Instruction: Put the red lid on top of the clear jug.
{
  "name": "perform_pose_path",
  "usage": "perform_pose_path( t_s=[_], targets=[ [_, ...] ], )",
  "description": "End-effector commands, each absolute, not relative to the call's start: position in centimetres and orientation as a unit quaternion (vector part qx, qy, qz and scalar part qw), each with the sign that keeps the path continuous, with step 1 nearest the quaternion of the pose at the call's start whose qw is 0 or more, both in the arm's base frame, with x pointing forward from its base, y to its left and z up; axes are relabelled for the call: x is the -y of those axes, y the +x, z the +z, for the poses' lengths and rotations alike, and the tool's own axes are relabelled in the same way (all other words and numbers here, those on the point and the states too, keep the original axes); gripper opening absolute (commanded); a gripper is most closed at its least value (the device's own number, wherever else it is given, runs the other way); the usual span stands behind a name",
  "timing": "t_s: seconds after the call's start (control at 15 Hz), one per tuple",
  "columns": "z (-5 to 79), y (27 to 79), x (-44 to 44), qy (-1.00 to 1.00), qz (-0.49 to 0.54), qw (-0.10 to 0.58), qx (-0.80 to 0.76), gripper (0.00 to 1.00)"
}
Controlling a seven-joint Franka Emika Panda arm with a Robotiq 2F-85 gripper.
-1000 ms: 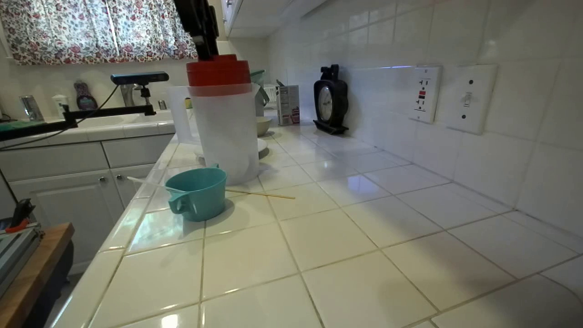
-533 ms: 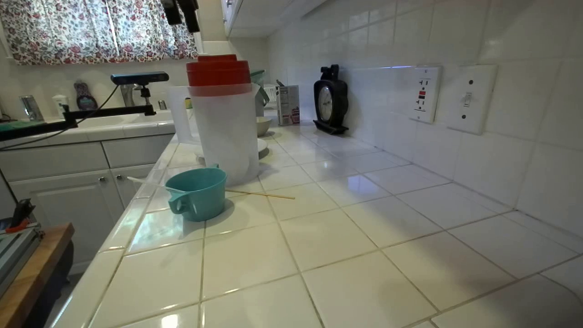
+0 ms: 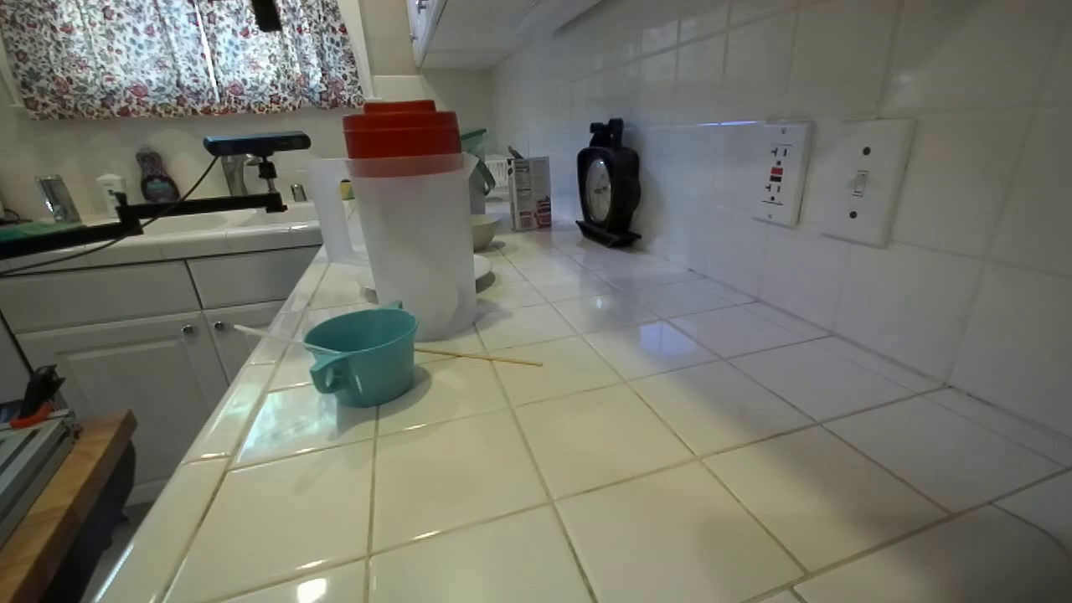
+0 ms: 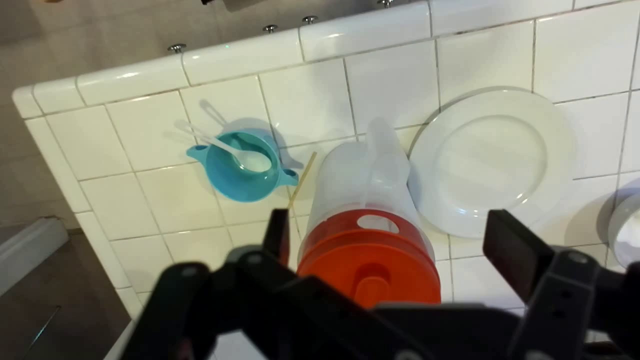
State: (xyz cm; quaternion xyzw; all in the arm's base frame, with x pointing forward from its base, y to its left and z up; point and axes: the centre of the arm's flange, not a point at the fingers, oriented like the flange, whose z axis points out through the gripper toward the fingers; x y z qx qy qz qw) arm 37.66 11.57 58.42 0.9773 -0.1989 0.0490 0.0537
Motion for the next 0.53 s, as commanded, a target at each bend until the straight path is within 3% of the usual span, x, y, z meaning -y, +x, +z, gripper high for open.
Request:
perform_pose_path(
  t_s=[0.0,0.47],
  targets=[
    [58.35,37.44,-11.58,0.977,0.05,0.055,0.199,1.0],
    [58.25,37.42,-11.44,0.977,0.049,0.056,0.201,1.0]
  ],
)
